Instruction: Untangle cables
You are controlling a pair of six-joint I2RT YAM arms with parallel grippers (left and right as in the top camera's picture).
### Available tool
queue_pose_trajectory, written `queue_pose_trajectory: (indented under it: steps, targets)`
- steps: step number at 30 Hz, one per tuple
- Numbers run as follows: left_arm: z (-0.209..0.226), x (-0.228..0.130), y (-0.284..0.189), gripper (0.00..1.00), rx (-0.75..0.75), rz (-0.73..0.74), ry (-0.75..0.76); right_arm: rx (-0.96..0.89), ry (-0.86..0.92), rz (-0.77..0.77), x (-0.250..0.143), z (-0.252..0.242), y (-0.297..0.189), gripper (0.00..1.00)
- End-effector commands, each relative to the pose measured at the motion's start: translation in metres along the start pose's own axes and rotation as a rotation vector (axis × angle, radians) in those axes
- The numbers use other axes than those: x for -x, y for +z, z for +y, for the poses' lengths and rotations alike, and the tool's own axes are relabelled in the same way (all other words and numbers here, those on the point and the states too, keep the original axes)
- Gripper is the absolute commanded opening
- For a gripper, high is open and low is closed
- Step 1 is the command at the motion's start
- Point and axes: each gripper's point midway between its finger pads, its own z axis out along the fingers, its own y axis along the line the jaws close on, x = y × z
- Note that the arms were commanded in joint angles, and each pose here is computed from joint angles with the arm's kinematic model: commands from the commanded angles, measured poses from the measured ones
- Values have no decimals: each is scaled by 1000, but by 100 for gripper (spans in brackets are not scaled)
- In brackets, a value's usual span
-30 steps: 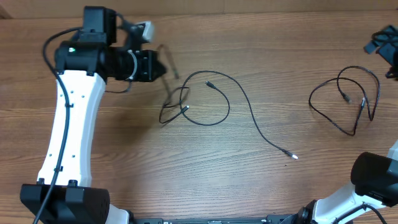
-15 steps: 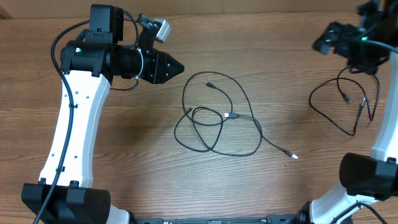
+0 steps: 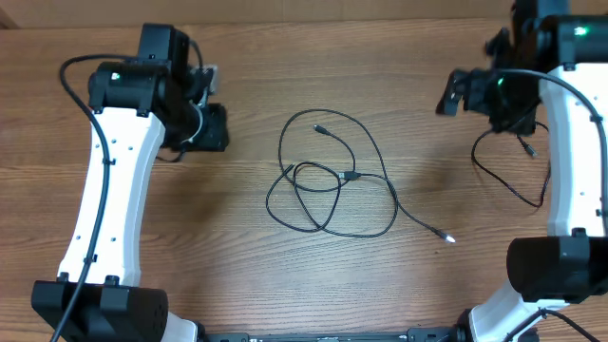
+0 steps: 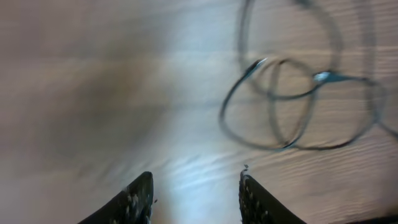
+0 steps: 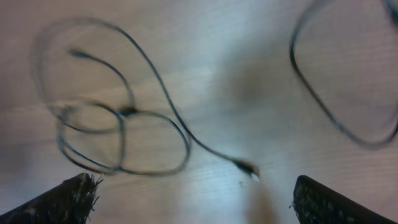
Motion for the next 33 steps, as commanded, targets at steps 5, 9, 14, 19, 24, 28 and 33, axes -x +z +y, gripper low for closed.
queue_pose_trajectory:
  steps: [5,9,14,19,24,28,33]
  targets:
    - [40,-43,-17,44,211,141,-140,-59,21,80,-60,-9,8,100]
    - [44,-57,-20,42,240,175,-171,-51,-65,93,-72,14,20,100]
    - [48,-72,-22,41,263,175,-207,-16,-205,43,-74,66,47,100]
    - [56,-80,-28,42,303,100,-254,50,-350,-24,-87,126,88,100]
    - [54,-71,-37,46,266,-61,-284,184,-550,-152,-112,195,142,100]
    - [51,-66,-43,52,250,-112,-282,278,-646,-232,-131,231,167,100]
    - [51,-66,-43,54,250,-111,-281,287,-692,-257,-144,242,199,90]
